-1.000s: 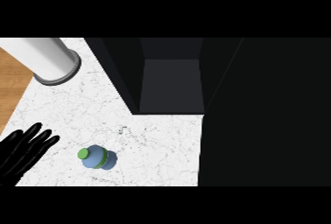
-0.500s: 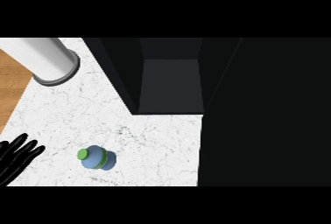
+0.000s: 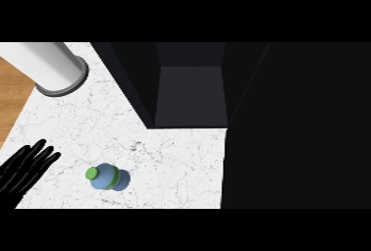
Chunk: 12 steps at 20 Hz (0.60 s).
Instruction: Pick up the bottled water, place it into the cabinet and close the cabinet
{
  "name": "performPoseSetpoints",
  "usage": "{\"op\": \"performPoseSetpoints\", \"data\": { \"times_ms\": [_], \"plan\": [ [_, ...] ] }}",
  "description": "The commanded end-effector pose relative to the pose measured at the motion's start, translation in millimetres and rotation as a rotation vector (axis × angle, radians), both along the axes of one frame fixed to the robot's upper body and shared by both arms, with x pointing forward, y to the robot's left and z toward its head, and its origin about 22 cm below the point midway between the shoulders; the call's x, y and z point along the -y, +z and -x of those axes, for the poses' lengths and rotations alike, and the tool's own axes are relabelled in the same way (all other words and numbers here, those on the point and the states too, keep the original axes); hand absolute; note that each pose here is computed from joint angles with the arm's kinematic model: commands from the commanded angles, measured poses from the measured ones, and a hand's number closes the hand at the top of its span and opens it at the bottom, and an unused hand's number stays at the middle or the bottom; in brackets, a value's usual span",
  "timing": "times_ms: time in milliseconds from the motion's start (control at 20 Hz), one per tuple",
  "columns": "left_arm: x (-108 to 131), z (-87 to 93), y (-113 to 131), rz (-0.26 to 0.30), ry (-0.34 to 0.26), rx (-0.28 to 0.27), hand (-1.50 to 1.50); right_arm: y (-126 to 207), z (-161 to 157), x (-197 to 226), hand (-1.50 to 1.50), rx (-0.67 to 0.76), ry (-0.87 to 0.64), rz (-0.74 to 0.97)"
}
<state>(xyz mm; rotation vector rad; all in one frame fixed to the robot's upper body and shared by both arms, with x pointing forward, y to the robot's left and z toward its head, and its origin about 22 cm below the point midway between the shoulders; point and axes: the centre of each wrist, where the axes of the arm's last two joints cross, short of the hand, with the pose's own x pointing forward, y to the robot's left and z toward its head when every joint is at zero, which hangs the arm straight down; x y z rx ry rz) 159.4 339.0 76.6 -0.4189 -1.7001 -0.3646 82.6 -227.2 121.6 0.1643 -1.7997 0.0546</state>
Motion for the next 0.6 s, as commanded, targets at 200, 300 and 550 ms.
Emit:
{"op": "performPoseSetpoints", "data": {
  "times_ms": [200,300,550],
  "plan": [
    [13,-30.5,-60,-0.045,-0.009,-0.059,-1.50,20,19,-1,-1.50,0.055,0.003,0.004],
    [-6,-18.1,-52,-0.038,0.012,-0.047,-1.50,22,35,1,-1.50,0.050,-0.002,0.003],
    [20,-55.1,-103,-0.039,0.039,-0.080,-1.50,16,33,4,-1.50,0.037,-0.002,0.015]
  ]
}}
